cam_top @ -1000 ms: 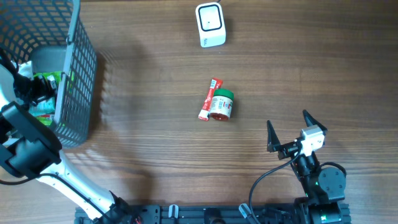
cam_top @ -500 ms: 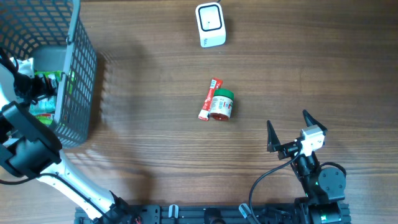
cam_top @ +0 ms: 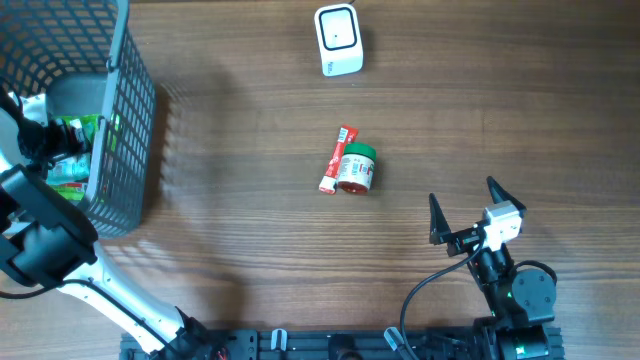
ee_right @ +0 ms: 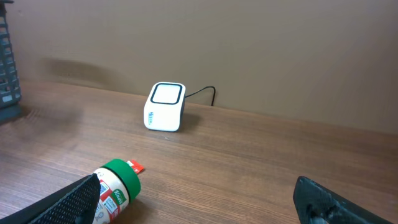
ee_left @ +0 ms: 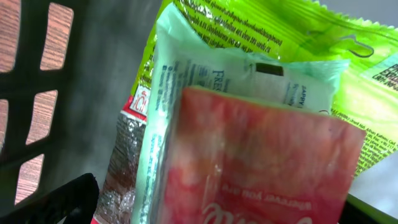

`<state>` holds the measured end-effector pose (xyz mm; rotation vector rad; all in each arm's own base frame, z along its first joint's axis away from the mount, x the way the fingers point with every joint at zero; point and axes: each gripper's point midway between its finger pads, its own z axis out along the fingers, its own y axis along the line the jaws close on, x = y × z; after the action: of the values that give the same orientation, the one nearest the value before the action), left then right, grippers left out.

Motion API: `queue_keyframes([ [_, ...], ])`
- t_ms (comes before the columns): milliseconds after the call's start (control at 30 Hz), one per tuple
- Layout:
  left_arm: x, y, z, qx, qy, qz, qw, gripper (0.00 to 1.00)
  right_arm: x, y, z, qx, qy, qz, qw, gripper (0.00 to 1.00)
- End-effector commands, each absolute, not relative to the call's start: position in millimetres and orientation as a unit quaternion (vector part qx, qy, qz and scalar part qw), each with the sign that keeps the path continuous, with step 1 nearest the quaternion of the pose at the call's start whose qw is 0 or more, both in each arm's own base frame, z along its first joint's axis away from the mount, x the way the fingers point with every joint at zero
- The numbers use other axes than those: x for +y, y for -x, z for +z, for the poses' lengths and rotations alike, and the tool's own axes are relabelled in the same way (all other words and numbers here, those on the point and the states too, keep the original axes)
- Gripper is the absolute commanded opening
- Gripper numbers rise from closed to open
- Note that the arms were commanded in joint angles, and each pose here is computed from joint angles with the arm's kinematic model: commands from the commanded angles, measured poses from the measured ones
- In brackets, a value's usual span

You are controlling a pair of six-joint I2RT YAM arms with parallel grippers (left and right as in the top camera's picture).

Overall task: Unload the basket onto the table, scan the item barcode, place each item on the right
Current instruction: 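Reach left gripper back into basket and grasp snack packets, then place green and teal packets on table left of jar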

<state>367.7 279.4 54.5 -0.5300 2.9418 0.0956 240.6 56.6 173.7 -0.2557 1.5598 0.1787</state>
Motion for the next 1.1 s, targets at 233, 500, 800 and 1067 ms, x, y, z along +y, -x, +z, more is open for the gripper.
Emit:
queue_keyframes([
  [233,277.5,-357.8,6.3,0.982,0.172,0.036,0.071,1.00,56.3,-240.4,175.3,0.697,0.114,0.078,0.703,1.00],
  [500,258.8,-336.5,-32.4,0.984,0.172,0.020,0.050,0.29,56.3,-240.4,175.3,0.697,0.115,0.078,0.703,1.00],
  [800,289.9,-397.4,135.6,0.934,0.272,0.046,0.225,0.04,56.3,-240.4,175.2,0.698,0.114,0.078,0.703,1.00],
  [1067,233.8,-350.5,444.5,0.779,0.287,0.084,0.552,0.04,56.3,-240.4,175.3,0.697,0.115,0.078,0.703,1.00],
])
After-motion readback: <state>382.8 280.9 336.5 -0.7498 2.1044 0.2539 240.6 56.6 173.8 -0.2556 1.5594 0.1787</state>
